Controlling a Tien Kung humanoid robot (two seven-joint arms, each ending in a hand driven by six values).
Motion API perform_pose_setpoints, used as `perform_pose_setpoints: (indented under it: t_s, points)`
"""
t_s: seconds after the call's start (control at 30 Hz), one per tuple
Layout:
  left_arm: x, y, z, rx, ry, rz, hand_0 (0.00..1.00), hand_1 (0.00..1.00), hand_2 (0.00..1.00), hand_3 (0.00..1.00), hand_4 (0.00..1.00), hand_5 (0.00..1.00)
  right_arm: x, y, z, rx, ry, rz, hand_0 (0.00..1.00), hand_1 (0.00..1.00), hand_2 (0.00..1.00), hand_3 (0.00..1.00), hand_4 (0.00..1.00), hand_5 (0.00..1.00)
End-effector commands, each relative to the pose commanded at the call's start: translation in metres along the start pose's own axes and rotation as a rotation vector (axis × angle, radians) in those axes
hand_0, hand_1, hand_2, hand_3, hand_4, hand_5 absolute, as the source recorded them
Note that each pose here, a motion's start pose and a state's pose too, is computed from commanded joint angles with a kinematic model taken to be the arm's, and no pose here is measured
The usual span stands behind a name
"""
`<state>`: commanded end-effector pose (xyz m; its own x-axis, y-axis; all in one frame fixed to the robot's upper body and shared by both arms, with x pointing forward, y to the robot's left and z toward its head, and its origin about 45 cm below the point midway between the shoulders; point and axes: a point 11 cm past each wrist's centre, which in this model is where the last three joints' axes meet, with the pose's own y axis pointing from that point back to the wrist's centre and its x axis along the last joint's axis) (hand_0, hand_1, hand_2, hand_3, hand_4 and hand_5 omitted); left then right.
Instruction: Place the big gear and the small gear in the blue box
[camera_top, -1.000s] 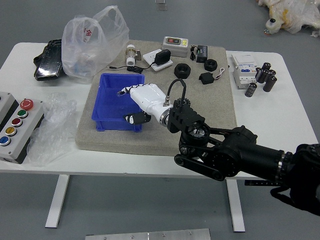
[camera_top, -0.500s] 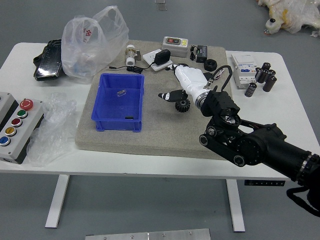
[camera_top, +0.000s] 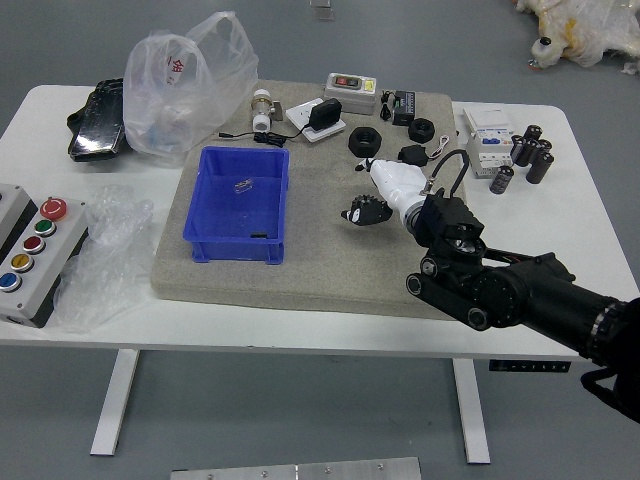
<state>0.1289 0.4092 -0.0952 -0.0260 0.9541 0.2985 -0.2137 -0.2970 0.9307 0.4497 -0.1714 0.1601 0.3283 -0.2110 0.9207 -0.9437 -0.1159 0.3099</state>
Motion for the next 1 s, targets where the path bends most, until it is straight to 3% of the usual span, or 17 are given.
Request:
perform_pose_setpoints:
  t_s: [0.2,0.23,0.37,0.4,0.6,0.63,0.8,0.87,1.0]
  points:
    - [-0.001,0.000,-0.001,0.003,0.002,-0.002,0.698,0.656,0.642,0.806,0.679,0.297,-0.008,-0.002,0.006,-0.024,-0.003,-0.036,0.713,0.779,0.811,0.819,0.852,0.351]
    - [-0.002,0.000,-0.001,0.003,0.002,-0.002,0.698,0.656,0.642,0.805,0.679,0.296,-0.009,-0.002,0.006,-0.026,-0.007,-0.040,0.700,0.726,0.726,0.784,0.707,0.250]
    - [-0.002,0.000,0.000,0.001,0.000,-0.003,0.698,0.656,0.642,0.805,0.679,0.296,-0.015,-0.002,0.008,-0.036,-0.011,-0.057,0.700,0.726,0.726,0.784,0.707,0.250]
    - [-0.002,0.000,0.000,0.000,0.000,-0.003,0.698,0.656,0.642,0.807,0.679,0.296,-0.016,-0.002,0.009,-0.039,-0.009,-0.062,0.675,0.657,0.562,0.649,0.421,0.188]
    - [-0.002,0.000,0.000,0.000,0.000,-0.003,0.698,0.656,0.642,0.807,0.679,0.296,-0.022,-0.001,0.009,-0.032,-0.008,-0.068,0.675,0.657,0.562,0.649,0.421,0.188]
    - [-0.002,0.000,0.000,0.000,0.000,-0.003,0.698,0.656,0.642,0.807,0.679,0.297,-0.022,-0.001,0.009,-0.029,-0.009,-0.066,0.637,0.547,0.402,0.496,0.333,0.014]
    - [-0.003,0.000,0.000,-0.003,0.000,-0.006,0.698,0.656,0.642,0.807,0.679,0.297,-0.019,-0.001,0.007,-0.012,-0.014,-0.047,0.637,0.547,0.402,0.496,0.333,0.014]
    - [-0.004,0.000,0.000,-0.003,0.000,-0.006,0.698,0.656,0.642,0.807,0.679,0.296,-0.016,-0.001,0.007,-0.004,-0.016,-0.035,0.641,0.532,0.351,0.443,0.285,0.043]
    - [-0.004,0.000,0.000,-0.003,0.002,-0.006,0.698,0.656,0.642,0.807,0.679,0.296,-0.001,-0.001,0.002,0.026,-0.016,0.002,0.637,0.531,0.343,0.440,0.280,0.045]
